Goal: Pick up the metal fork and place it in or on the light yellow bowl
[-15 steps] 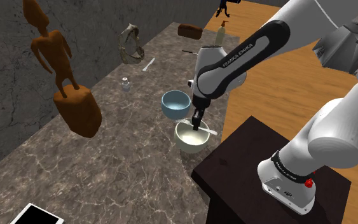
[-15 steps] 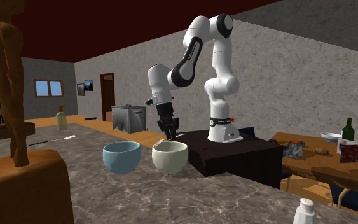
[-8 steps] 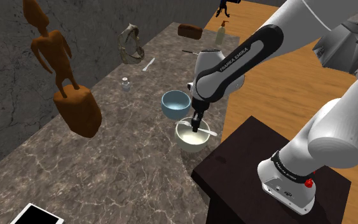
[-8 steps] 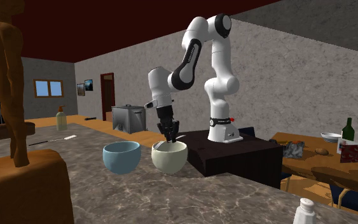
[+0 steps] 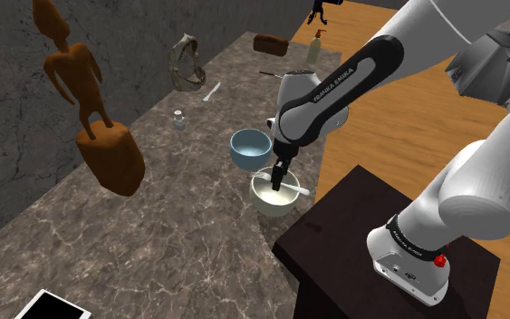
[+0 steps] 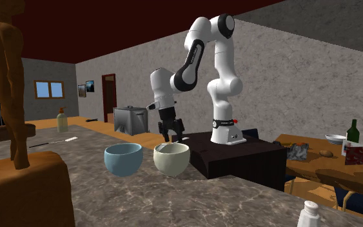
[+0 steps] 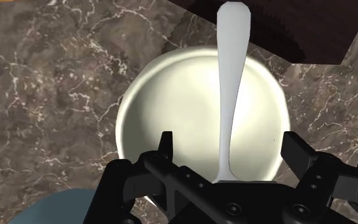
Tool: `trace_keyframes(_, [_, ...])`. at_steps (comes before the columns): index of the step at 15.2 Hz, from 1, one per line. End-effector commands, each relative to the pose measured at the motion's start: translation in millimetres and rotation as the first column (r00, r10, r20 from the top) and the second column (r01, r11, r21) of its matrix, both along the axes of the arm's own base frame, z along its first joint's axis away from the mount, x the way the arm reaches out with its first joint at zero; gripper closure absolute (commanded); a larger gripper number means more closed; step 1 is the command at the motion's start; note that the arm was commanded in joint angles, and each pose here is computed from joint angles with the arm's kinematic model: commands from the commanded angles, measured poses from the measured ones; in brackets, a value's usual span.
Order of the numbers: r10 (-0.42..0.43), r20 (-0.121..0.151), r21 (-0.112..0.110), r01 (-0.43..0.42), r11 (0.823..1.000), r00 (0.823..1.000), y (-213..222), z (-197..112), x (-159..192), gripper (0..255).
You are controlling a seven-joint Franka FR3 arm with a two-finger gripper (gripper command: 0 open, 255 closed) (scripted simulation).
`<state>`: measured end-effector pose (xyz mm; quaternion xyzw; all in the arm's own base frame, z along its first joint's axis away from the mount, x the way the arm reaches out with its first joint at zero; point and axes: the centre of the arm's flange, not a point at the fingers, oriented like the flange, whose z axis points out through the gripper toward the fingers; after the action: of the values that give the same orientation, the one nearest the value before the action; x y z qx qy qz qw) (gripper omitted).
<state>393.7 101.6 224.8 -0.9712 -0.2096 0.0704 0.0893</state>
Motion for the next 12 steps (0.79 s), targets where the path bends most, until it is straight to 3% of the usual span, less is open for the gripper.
trace_keyframes(1, [0.000,0.000,0.000,0.000,1.000,1.000,-2,13,2,0])
trace_keyframes(4, [0.000,0.000,0.000,0.000,1.000,1.000,-7,49,9,0])
trace_keyframes(12, [0.000,0.000,0.000,0.000,1.000,1.000,-7,49,9,0])
